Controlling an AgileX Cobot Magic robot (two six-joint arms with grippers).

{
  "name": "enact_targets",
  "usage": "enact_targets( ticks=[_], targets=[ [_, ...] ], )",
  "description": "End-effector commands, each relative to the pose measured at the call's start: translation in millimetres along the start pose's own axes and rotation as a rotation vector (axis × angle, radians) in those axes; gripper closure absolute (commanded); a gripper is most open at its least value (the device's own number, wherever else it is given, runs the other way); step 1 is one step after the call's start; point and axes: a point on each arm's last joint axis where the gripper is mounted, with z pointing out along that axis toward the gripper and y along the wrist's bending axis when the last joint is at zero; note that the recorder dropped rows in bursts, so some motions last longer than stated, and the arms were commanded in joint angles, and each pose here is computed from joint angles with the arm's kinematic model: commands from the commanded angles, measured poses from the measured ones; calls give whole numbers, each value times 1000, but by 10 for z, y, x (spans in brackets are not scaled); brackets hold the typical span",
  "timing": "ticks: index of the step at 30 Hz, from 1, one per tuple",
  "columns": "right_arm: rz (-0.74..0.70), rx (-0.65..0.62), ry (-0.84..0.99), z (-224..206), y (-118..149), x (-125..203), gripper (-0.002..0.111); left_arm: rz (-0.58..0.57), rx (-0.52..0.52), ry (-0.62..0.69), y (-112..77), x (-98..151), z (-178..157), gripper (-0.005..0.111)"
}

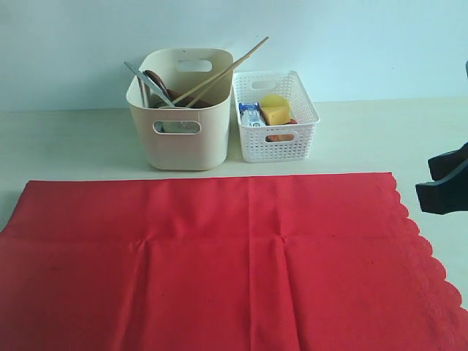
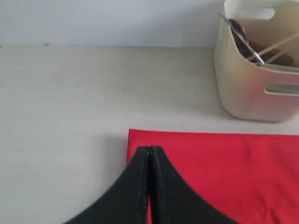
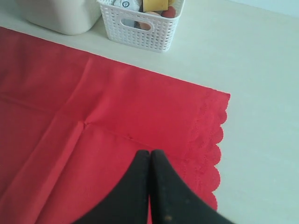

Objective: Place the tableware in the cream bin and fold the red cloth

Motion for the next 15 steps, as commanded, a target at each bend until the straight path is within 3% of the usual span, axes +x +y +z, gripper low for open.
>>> enact_targets(
  ticks=[1, 8, 15],
  targets=[
    [6, -5, -3, 36, 9, -8, 108, 25, -3, 113, -12, 100, 185, 107],
    [19, -16, -14, 35, 19, -18, 108, 54, -9, 233, -14, 214, 397, 101],
    [54, -29, 18, 35, 32, 11, 108, 40, -35, 525, -9, 370, 632, 68]
  ],
)
